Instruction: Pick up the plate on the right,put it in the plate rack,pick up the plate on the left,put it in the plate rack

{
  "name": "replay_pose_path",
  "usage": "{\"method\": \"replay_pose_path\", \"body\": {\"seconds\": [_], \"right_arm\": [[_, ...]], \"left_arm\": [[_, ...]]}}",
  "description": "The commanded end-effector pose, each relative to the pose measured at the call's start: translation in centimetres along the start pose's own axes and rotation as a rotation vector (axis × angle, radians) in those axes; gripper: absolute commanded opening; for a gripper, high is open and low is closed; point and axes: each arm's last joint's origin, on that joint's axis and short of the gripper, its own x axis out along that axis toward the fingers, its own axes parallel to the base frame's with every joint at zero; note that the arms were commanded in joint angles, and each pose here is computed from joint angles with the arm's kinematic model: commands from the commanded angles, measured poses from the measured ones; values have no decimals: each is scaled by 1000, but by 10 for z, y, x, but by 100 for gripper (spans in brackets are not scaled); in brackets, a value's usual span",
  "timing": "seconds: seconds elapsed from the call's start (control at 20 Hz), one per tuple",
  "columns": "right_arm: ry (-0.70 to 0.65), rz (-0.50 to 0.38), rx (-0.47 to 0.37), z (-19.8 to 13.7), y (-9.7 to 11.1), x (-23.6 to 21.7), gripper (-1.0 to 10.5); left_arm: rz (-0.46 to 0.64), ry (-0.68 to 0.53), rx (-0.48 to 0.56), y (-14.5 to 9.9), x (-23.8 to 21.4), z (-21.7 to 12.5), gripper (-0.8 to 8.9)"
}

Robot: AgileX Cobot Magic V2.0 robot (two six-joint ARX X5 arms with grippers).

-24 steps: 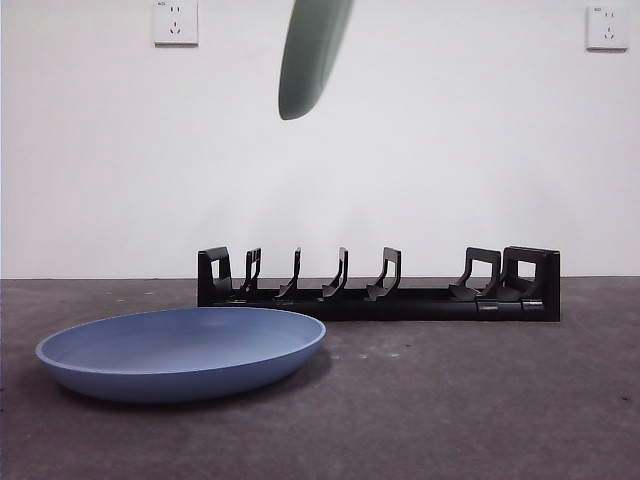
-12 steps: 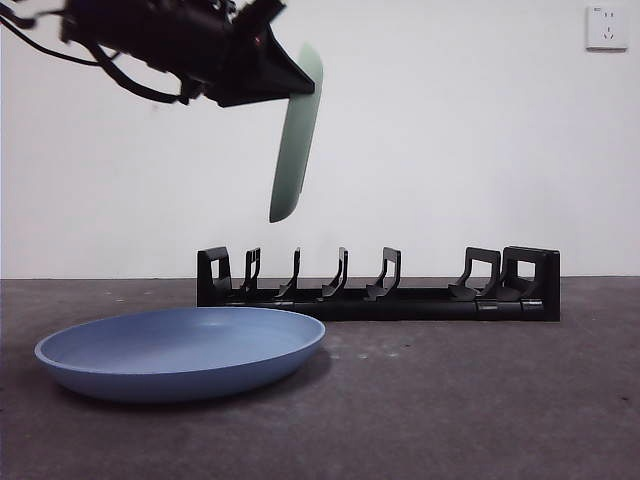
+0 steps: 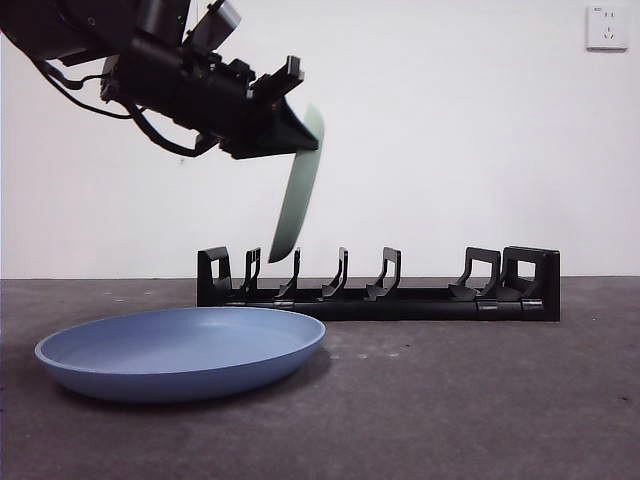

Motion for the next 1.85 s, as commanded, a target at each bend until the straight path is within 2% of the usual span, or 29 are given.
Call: {"method": "replay_pose_path", "body": {"seconds": [0.05,0.4,0.65,1.05,1.1,1.2,1.25,1.5,1.6,1.85], "right_arm": [[33,-14,15,-4,-2,2,406],[51,-16,9,-5,-4,7,406],[81,-16,22,-9,-7,14,406],[84,-16,25,-9,-7,15,406],[84,-16,25,-9,-7,15,406],[84,-16,25,-9,-7,15,406],[84,-16,25,-9,-7,15,406],[84,-17,24,-9,-7,15,406],[84,-17,24,-9,-7,15,406],[84,-17,24,-9,-7,15,406]], "left_arm": [[1,-7,9,4,0,0,-8],[17,95,63,9,-2,-11,-8],[72,174,95,11,-2,-19,-8],[64,242,71,13,2,-33,6],[64,243,71,13,2,-33,33],[63,250,64,13,2,-33,173],[64,255,60,13,2,-34,201],[28,263,43,10,1,-34,204],[29,252,19,7,-1,-30,249],[29,204,37,-6,-24,2,257]]}}
